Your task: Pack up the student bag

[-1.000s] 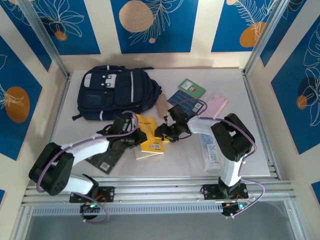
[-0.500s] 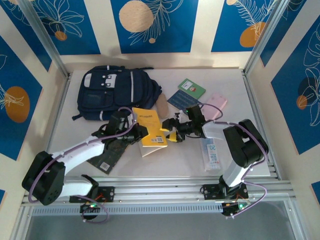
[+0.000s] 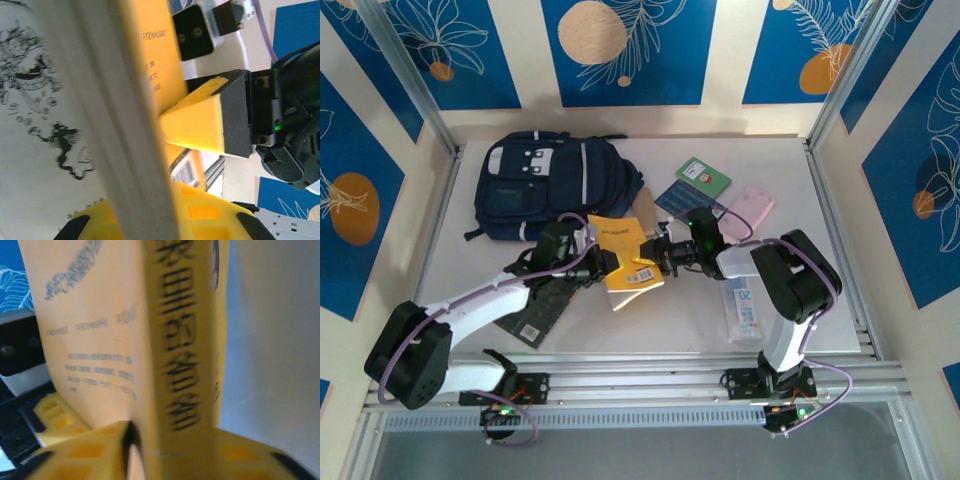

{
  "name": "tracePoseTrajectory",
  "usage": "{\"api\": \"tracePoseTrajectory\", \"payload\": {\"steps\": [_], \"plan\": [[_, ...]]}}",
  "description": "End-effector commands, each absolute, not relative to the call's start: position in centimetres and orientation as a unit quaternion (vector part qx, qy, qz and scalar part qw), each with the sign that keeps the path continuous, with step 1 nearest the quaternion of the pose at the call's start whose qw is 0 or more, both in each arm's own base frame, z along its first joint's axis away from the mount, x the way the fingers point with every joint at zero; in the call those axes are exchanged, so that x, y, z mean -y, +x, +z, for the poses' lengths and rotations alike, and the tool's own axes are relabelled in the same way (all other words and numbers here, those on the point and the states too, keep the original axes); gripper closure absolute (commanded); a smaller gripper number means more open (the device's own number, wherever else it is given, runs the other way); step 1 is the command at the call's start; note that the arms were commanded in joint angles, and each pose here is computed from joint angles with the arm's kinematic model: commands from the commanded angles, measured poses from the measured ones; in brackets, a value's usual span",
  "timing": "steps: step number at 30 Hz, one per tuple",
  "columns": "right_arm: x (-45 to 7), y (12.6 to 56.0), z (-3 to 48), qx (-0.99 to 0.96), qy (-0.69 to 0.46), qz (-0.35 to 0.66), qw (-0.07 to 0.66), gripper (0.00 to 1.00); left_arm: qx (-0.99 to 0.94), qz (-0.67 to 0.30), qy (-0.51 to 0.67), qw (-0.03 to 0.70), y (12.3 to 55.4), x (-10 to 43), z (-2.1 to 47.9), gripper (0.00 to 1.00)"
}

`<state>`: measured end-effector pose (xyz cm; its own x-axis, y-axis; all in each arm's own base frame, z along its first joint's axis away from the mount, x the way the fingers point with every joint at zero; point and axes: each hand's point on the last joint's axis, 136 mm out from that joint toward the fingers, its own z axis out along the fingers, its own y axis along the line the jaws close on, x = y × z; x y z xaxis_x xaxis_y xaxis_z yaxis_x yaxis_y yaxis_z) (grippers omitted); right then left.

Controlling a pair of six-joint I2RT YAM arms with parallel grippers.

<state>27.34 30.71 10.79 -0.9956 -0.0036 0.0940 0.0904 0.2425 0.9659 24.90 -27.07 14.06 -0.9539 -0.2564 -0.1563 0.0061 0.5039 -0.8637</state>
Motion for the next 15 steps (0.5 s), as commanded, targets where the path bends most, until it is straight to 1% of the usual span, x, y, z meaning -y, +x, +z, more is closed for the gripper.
{"api": "tracePoseTrajectory", "payload": {"steps": [1,3,5,6,8,12,15], "plan": [[-30.6,27.3,11.7,0.781,-0.03,-0.623,0.029,0.76,-0.843,-0.516,-0.021,0.151,24.6,28.4,16.0,1.0],[-29.8,27.6,11.9,0.783,-0.037,-0.621,0.016,0.82,-0.855,-0.497,-0.023,0.149,24.5,27.9,15.3,0.85],[-29.0,27.8,12.2,0.787,-0.041,-0.615,0.002,0.87,-0.867,-0.476,-0.026,0.148,24.4,27.3,14.6,0.65],[-28.6,27.9,12.6,0.789,-0.039,-0.613,-0.007,0.89,-0.873,-0.464,-0.028,0.148,24.4,27.0,14.3,0.56],[-27.9,28.0,13.2,0.795,-0.035,-0.605,-0.024,0.91,-0.883,-0.445,-0.033,0.148,24.4,26.3,13.9,0.44],[-26.6,28.0,15.1,0.796,-0.024,-0.603,-0.059,1.0,-0.9,-0.405,-0.053,0.151,24.8,24.5,13.4,0.31],[-26.2,27.8,17.0,0.785,-0.01,-0.615,-0.075,1.0,-0.893,-0.418,-0.069,0.15,25.2,24.3,13.6,0.23]]}}
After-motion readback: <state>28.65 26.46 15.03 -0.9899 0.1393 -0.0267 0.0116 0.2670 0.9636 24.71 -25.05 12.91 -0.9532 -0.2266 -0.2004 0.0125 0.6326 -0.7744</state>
